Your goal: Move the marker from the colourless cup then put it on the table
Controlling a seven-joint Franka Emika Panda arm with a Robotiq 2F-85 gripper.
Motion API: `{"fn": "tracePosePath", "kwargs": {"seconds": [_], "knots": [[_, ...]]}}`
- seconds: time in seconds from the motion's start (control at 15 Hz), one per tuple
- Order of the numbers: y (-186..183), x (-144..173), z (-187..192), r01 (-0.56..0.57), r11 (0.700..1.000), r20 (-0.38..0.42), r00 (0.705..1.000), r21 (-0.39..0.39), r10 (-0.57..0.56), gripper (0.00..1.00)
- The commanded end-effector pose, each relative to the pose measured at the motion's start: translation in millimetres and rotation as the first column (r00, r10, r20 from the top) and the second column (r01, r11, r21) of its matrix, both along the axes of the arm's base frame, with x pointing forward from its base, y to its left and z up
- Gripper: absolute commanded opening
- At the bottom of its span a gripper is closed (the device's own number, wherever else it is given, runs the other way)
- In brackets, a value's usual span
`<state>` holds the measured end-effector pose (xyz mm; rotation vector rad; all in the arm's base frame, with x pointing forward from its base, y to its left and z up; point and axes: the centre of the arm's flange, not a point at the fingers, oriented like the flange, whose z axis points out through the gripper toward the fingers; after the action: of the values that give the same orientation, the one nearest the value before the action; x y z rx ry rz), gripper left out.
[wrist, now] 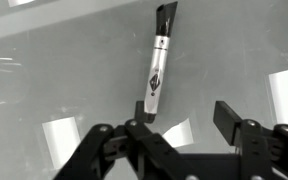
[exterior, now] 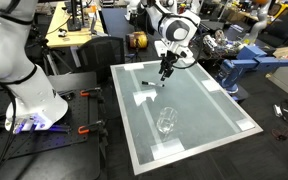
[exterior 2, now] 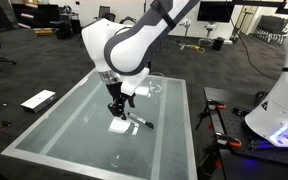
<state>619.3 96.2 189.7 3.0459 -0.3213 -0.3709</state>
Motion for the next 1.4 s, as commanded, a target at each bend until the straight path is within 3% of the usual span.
{"fn": "tracePosePath", "kwargs": {"seconds": [0.0,0.6,0.87,0.93,1.33], "knots": [[8.2,-6.9,27.5,0.021,1.000,0.022,1.000,-0.023,-0.020,1.00],[22.9,-37.0,91.8,0.074,0.997,0.122,0.990,-0.038,-0.069,1.00],[20.1,-53.0,100.9,0.118,0.992,0.142,0.984,-0.046,-0.110,1.00],[23.0,-31.4,91.5,0.092,0.995,0.111,0.990,-0.032,-0.088,1.00],[21.2,-40.2,94.5,0.100,0.994,0.113,0.989,-0.033,-0.096,1.00]]}}
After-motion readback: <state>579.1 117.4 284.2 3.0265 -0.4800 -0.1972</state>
